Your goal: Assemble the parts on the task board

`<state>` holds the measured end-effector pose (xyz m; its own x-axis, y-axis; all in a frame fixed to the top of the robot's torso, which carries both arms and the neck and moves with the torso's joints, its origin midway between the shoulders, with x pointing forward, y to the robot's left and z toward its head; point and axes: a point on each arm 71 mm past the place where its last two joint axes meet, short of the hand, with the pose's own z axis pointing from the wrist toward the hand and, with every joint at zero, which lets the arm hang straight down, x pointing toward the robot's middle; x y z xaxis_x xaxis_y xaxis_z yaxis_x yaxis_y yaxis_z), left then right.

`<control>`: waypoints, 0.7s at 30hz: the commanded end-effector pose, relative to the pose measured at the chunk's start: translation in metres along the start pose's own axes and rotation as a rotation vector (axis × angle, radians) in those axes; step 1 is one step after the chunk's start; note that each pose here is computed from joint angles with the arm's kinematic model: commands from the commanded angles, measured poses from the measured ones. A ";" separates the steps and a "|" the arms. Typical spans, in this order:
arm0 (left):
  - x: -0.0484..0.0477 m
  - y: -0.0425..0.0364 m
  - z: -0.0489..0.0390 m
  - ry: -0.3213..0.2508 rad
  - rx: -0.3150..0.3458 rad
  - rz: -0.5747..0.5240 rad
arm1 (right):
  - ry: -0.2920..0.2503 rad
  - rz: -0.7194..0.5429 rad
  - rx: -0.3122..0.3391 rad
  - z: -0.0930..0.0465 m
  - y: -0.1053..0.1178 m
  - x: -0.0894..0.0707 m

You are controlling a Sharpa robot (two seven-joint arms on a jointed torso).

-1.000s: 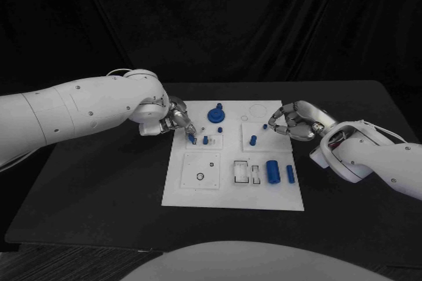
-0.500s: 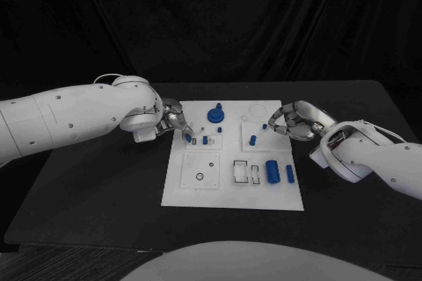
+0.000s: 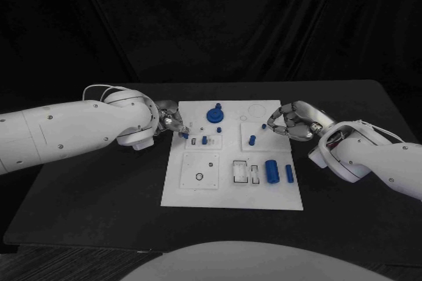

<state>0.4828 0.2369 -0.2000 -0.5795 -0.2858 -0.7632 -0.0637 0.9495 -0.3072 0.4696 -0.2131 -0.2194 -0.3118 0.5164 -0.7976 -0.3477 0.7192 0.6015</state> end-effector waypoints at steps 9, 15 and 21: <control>0.0127 -0.0021 0.0023 -0.066 0.048 -0.010 | -0.004 -0.008 0.010 -0.001 -0.001 0.002; 0.0167 -0.0020 0.0026 -0.061 0.051 -0.012 | -0.005 -0.008 0.011 -0.002 -0.002 0.002; 0.0193 -0.0040 0.0028 -0.051 0.057 -0.009 | -0.004 -0.008 0.011 -0.002 -0.002 0.002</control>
<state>0.4743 0.2308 -0.2160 -0.5451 -0.2993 -0.7832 -0.0430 0.9429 -0.3304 0.4684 -0.2134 -0.2213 -0.3133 0.5135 -0.7989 -0.3477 0.7208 0.5996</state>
